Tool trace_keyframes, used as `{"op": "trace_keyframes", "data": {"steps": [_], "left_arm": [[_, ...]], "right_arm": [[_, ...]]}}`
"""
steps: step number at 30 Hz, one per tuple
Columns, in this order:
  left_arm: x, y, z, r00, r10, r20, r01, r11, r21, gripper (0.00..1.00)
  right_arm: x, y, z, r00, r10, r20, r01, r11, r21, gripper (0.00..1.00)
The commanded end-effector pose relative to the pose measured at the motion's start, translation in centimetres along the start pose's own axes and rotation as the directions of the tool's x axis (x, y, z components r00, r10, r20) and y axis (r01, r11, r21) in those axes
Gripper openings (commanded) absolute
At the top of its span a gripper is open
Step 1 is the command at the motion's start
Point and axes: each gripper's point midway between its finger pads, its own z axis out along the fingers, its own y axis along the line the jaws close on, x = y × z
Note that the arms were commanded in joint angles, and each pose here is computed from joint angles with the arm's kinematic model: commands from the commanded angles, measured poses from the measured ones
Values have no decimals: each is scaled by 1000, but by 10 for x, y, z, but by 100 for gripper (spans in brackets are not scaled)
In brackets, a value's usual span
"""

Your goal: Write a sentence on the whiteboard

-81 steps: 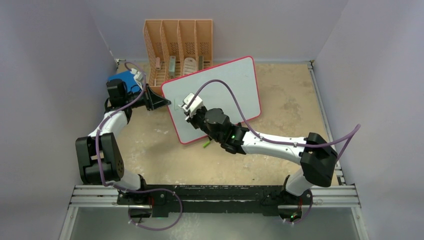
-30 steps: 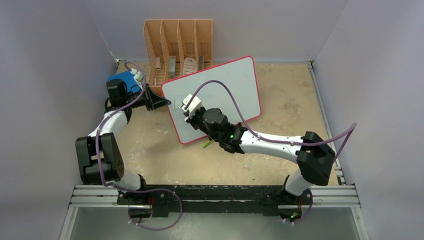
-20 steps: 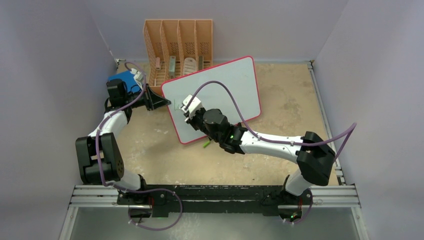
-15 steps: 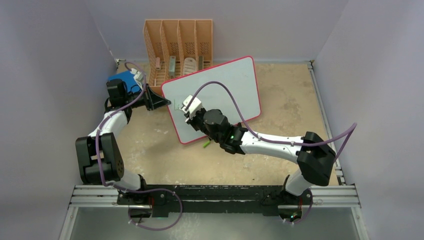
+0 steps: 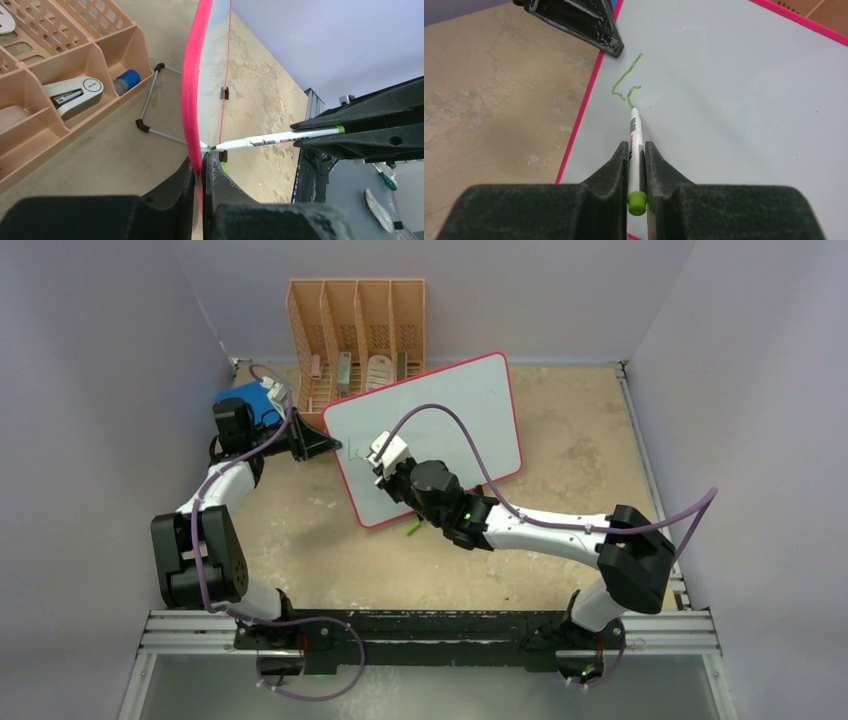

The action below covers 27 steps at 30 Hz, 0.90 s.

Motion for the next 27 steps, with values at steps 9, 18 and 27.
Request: {"op": "trace_keyframes", "data": {"steps": [9,18,27], "left_arm": [[-12,-10,4,995,101,4,-101,994,28,0],[-12,-10,4,995,103,5,-103,994,28,0],[-12,-10,4,995,101,4,-101,994,29,0]], "right_arm": [[-22,-28,-4,997,43,62,-49,993,104,0],[-29,-31,-1,996,46,80,-55,992,112,0],[-39,-33,0,993,50,106,-63,991,117,0]]}}
